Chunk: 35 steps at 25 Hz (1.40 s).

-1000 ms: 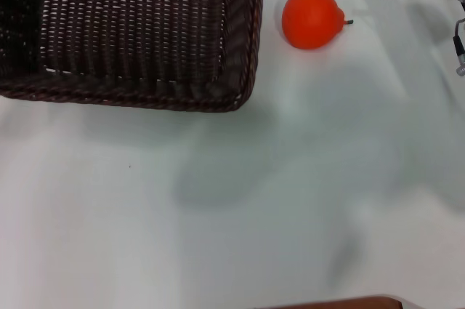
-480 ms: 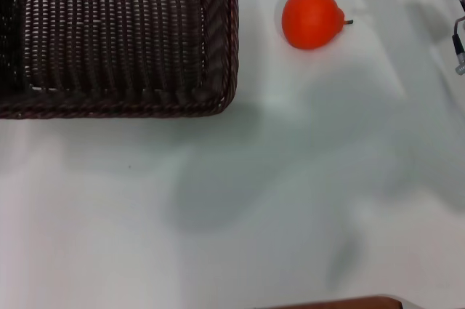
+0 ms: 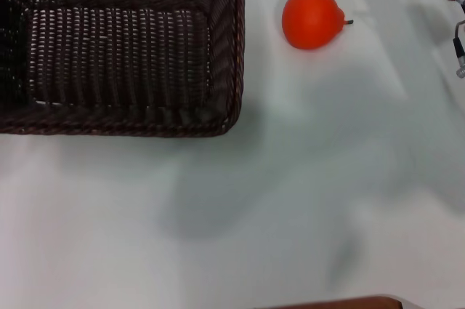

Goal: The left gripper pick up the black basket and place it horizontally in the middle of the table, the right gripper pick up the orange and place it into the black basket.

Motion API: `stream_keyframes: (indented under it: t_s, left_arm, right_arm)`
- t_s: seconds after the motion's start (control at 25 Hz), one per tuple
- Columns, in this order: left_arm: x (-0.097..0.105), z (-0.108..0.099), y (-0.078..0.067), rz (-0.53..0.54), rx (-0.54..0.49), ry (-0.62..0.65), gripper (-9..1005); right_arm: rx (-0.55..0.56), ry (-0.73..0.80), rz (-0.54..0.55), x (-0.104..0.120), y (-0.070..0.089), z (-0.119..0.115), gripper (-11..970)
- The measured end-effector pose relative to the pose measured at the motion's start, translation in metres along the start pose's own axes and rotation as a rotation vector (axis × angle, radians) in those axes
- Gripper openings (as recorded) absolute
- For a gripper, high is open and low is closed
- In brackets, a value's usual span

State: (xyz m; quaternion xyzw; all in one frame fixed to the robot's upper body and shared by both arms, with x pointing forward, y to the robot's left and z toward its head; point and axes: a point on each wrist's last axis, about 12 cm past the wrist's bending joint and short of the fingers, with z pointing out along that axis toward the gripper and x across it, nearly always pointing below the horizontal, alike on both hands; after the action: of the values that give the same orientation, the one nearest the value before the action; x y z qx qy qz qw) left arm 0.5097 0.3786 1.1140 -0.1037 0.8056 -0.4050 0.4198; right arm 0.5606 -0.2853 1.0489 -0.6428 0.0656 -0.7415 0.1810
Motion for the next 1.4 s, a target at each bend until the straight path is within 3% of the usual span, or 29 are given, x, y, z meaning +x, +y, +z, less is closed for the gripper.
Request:
stream_keyframes:
  t_s: [0.48, 0.8, 1.16, 1.36, 1.4]
  left_arm:
    - [0.015, 0.014, 0.0, -0.033, 0.052, 0.066, 259]
    - [0.015, 0.022, -0.002, -0.033, 0.064, 0.08, 299]
    - [0.015, 0.017, -0.001, -0.042, 0.069, 0.095, 345]
    - [0.023, 0.008, 0.005, -0.083, 0.091, 0.124, 580]
    - [0.024, 0.007, 0.007, -0.092, 0.094, 0.129, 588]
  right_arm:
    - [0.003, -0.003, 0.0, 0.0, -0.001, 0.003, 781]
    - [0.004, -0.003, 0.0, 0.0, -0.002, 0.004, 776]
    - [0.003, -0.002, 0.0, 0.001, -0.002, 0.004, 770]
    - [-0.012, 0.008, 0.004, 0.002, 0.001, 0.004, 767]
    - [-0.013, 0.009, 0.004, 0.002, 0.001, 0.004, 767]
